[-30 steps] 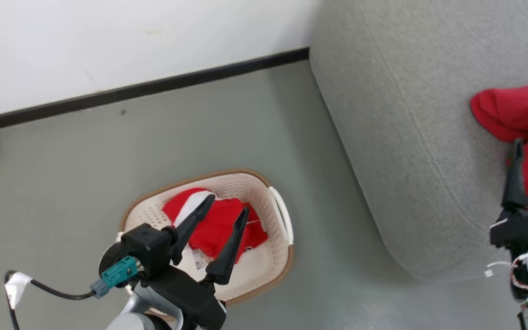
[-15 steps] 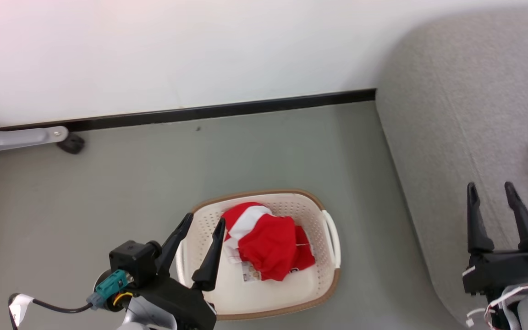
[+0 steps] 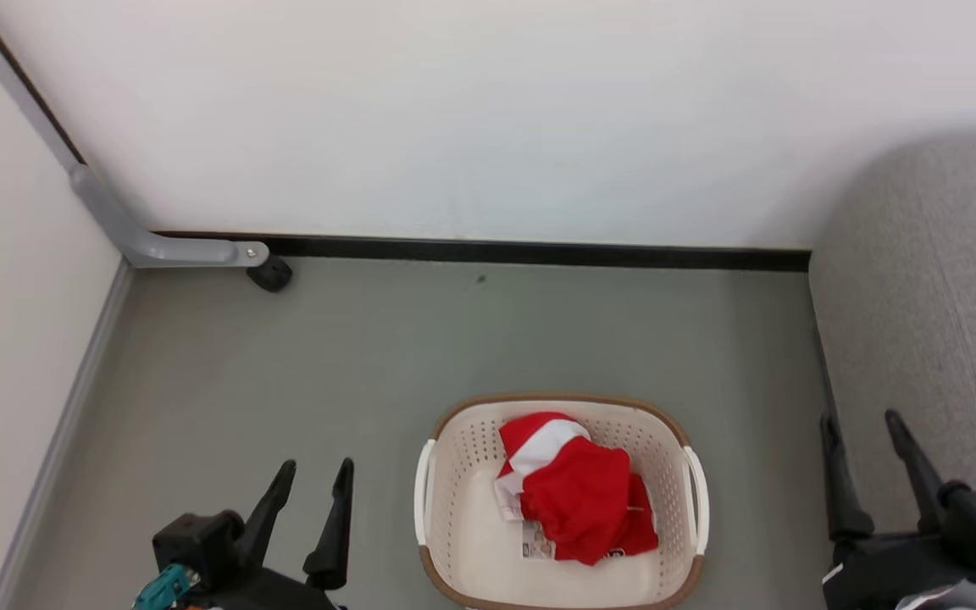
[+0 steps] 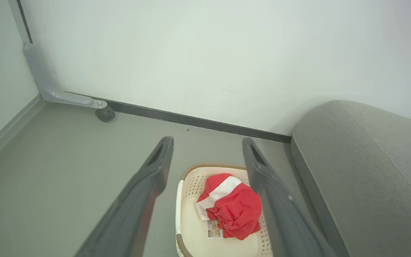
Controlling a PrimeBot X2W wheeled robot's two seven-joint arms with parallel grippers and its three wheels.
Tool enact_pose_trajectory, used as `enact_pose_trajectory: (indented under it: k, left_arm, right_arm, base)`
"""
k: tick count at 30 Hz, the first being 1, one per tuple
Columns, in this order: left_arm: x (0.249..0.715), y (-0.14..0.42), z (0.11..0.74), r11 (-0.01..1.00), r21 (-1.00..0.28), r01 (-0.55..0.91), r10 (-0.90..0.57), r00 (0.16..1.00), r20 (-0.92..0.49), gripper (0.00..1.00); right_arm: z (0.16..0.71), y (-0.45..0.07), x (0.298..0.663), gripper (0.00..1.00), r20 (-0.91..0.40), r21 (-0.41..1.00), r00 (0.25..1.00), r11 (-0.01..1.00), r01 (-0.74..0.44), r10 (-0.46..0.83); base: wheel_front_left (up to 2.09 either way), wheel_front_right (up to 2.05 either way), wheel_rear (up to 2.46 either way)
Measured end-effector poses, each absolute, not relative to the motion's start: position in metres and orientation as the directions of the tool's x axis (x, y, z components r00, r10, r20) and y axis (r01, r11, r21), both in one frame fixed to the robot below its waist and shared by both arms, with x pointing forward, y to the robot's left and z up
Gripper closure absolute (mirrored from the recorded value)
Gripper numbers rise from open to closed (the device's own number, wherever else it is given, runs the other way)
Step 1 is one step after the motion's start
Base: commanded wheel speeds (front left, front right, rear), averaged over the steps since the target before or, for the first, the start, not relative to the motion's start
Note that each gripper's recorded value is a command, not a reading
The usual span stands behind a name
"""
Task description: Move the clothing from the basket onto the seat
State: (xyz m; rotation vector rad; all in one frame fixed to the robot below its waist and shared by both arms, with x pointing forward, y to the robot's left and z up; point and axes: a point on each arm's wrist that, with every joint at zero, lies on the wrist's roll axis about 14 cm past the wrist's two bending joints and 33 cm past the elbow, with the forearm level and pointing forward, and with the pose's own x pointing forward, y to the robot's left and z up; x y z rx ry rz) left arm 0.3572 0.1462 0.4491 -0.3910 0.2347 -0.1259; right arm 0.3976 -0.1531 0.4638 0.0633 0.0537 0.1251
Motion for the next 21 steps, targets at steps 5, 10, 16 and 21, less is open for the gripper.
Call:
enact_pose_trajectory:
  k: [5,10,16,21]
  left_arm:
    - [0.340,0.169,0.452,0.925,-0.381,0.019,-0.092,0.980,-0.176,0.00]
    - [0.324,0.186,0.451,0.929,-0.370,-0.027,-0.037,0.985,-0.166,0.00]
    - [0.323,0.196,0.454,0.930,-0.366,-0.044,-0.014,0.988,-0.153,0.00]
    - [0.327,0.193,0.455,0.931,-0.364,-0.029,-0.026,0.989,-0.146,0.00]
  right_arm:
    - [0.461,-0.136,0.383,0.00,-0.062,0.076,0.983,0.983,-0.167,0.172]
    - [0.463,-0.125,0.373,0.00,-0.059,0.079,0.978,0.977,-0.196,0.201]
    - [0.465,-0.123,0.367,0.00,-0.052,0.082,0.977,0.976,-0.200,0.205]
    - [0.467,-0.129,0.364,0.00,-0.046,0.082,0.981,0.980,-0.183,0.187]
  base:
    - [0.00,0.00,0.00]
    - [0.00,0.00,0.00]
    - [0.00,0.00,0.00]
    - [0.00,0.00,0.00]
